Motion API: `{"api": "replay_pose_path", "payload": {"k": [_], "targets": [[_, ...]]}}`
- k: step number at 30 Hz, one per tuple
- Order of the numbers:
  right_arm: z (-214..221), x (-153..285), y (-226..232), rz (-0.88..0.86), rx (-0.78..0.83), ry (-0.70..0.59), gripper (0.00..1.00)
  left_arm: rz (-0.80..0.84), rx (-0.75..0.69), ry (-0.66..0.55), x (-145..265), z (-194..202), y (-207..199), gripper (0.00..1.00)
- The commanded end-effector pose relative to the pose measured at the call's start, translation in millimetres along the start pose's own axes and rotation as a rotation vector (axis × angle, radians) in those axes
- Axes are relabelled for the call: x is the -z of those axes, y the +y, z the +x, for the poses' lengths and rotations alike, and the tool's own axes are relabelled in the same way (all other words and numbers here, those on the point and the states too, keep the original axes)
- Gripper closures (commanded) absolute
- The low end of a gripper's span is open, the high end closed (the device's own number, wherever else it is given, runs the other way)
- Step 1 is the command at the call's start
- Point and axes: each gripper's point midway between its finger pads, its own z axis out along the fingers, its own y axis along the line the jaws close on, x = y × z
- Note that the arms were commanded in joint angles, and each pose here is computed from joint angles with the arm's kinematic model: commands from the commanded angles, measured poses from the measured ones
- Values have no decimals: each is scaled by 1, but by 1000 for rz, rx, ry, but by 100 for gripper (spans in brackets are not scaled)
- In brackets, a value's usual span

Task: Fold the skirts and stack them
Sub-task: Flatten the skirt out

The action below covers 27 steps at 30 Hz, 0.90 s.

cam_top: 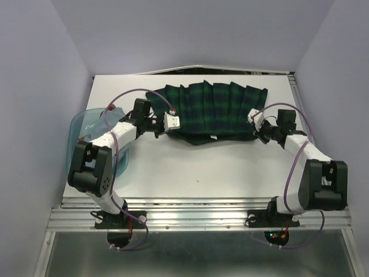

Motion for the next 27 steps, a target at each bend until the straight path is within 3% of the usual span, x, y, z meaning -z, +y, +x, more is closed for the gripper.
{"api": "replay_pose_path", "payload": {"k": [1,4,5,6,8,10,11,13,15,16,18,20,21,25,27], "targets": [[1,38,27,-82,290,28,95,71,-196,37,20,-9,-33,85],[10,57,57,-174,376,60,34,168,-205,50,27,-14,-64,68],[11,62,58,-170,378,73,11,249,-170,72,33,-11,-87,42],[5,69,57,-141,383,69,0,282,-176,67,37,-16,-97,24],[-4,78,51,-108,382,70,0,318,-169,55,50,-29,-114,13],[-17,86,47,-89,300,60,0,290,-176,33,61,-45,-114,11],[-33,91,36,-62,284,37,0,243,-187,17,62,-54,-103,11],[-45,91,29,-49,147,22,1,141,-64,27,66,-65,-85,11],[-60,80,9,-41,47,0,9,-8,-33,11,66,-82,-48,11],[-55,62,3,-63,-81,9,12,-57,110,2,63,-88,-37,11],[-69,49,-19,-49,-221,-6,23,-143,221,3,57,-90,-12,16],[-71,28,-38,-44,-280,8,31,-162,420,26,41,-84,0,22],[-54,6,-41,-76,-336,50,33,-194,479,50,37,-78,8,25],[-54,-38,-81,-18,-392,67,37,-241,785,91,8,-57,13,24],[-29,-64,-86,-22,-436,127,39,-301,845,140,-1,-44,16,24]]}}
